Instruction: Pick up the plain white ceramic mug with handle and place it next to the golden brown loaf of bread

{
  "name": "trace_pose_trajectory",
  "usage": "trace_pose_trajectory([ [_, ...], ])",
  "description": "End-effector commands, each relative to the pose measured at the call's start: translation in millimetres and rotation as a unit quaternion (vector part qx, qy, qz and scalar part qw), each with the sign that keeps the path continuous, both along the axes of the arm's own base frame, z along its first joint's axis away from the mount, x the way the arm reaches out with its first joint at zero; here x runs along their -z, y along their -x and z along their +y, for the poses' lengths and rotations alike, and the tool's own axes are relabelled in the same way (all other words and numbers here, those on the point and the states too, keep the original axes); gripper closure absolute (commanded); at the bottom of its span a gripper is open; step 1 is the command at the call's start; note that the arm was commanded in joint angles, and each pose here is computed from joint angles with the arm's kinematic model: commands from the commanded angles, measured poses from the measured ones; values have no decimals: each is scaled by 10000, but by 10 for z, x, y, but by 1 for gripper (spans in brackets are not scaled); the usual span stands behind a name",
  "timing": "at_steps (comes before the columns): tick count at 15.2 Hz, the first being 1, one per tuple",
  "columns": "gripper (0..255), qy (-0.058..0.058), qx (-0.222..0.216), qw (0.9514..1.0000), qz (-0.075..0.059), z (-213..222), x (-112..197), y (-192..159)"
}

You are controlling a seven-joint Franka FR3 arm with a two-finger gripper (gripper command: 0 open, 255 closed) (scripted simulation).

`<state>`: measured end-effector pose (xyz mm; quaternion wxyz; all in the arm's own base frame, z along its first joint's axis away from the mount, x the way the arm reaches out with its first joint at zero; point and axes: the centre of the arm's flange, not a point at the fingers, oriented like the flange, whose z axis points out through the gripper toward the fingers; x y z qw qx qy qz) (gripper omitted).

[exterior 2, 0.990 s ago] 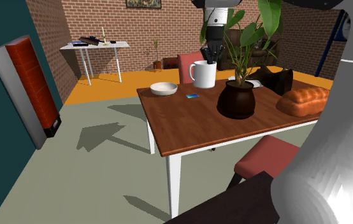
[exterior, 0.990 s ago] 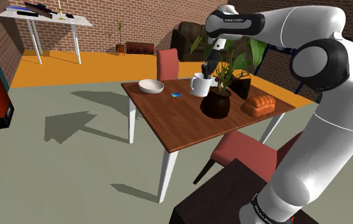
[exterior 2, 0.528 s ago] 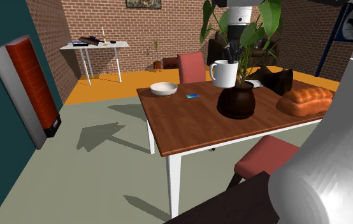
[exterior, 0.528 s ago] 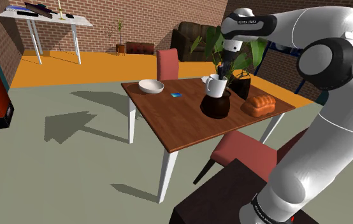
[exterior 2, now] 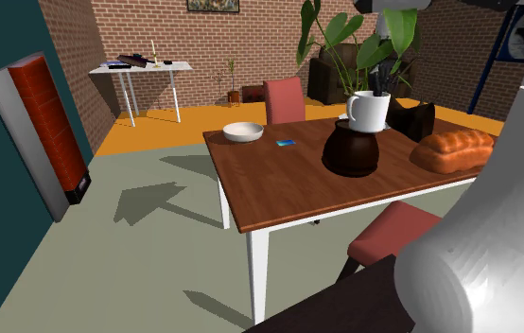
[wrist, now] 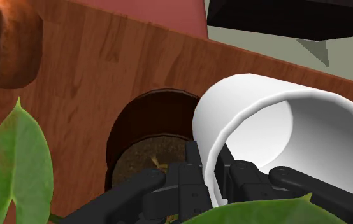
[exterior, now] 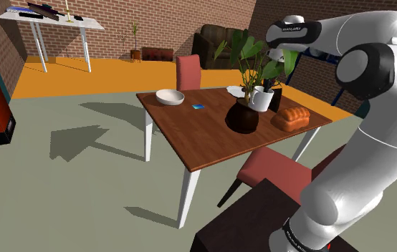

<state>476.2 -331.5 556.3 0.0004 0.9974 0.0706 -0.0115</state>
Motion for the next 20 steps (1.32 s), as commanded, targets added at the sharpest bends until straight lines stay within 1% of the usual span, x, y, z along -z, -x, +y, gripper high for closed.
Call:
trace_pose_trajectory([
  [1, 255, 1, -6, 10000, -2, -268, -18, 136],
  [15, 255, 1, -6, 10000, -2, -1865, -20, 999],
  [20, 255, 1, -6, 10000, -2, -1865, 244, 999],
])
